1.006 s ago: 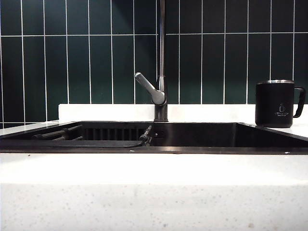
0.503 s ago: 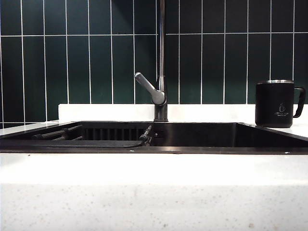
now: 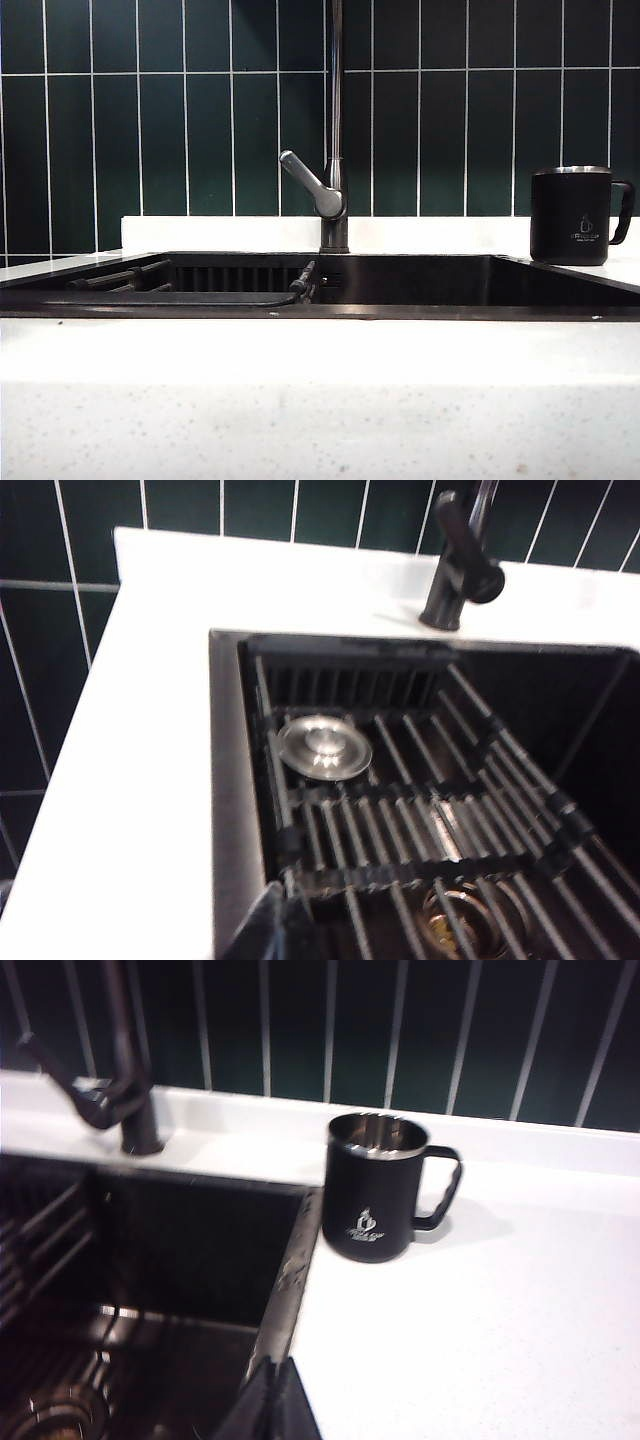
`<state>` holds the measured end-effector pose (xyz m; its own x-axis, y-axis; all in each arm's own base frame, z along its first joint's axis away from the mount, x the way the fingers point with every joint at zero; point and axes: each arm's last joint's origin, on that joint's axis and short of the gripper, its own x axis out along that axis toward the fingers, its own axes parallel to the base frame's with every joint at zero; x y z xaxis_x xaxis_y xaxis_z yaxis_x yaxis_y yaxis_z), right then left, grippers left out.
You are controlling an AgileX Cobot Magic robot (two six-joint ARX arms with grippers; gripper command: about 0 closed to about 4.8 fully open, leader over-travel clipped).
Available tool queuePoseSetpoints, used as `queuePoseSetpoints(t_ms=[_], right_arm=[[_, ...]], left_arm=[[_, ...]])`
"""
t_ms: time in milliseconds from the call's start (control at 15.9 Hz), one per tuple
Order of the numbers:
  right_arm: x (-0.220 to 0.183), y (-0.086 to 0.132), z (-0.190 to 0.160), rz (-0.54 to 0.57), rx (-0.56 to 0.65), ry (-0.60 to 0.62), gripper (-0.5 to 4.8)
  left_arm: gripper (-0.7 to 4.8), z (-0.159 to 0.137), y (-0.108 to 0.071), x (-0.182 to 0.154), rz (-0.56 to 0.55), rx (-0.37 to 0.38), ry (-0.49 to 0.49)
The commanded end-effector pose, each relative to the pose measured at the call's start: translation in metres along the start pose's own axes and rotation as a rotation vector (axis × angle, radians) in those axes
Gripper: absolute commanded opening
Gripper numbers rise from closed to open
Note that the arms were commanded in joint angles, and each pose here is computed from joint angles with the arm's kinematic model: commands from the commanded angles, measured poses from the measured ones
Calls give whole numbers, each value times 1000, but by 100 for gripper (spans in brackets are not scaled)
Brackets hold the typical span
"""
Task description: Pick up the mug next to the sink, go to the faucet to get some water, pour the water into the sink, and finally put the mug back to its place.
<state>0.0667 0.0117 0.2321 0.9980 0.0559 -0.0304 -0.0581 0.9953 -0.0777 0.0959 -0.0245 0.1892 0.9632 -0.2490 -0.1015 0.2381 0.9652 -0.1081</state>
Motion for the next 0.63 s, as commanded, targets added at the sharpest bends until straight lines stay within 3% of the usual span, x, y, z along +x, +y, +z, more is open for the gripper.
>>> queuePoseSetpoints(t_ms=[63,189,503,629], right_arm=[[0,0,-1,-6,-12,5,-9],[1,1,-6,-5,-18,32,-9],[1,0,-8,-11,-17,51,-3],[1,1,-8,10,61,51,0]], left_arm=[[-6,-6,1,2,5,9,8],[-6,-9,2,3,19,46,16],[-6,-16,3,3,58,50,67],[-6,-20,4,3,57,51,105]])
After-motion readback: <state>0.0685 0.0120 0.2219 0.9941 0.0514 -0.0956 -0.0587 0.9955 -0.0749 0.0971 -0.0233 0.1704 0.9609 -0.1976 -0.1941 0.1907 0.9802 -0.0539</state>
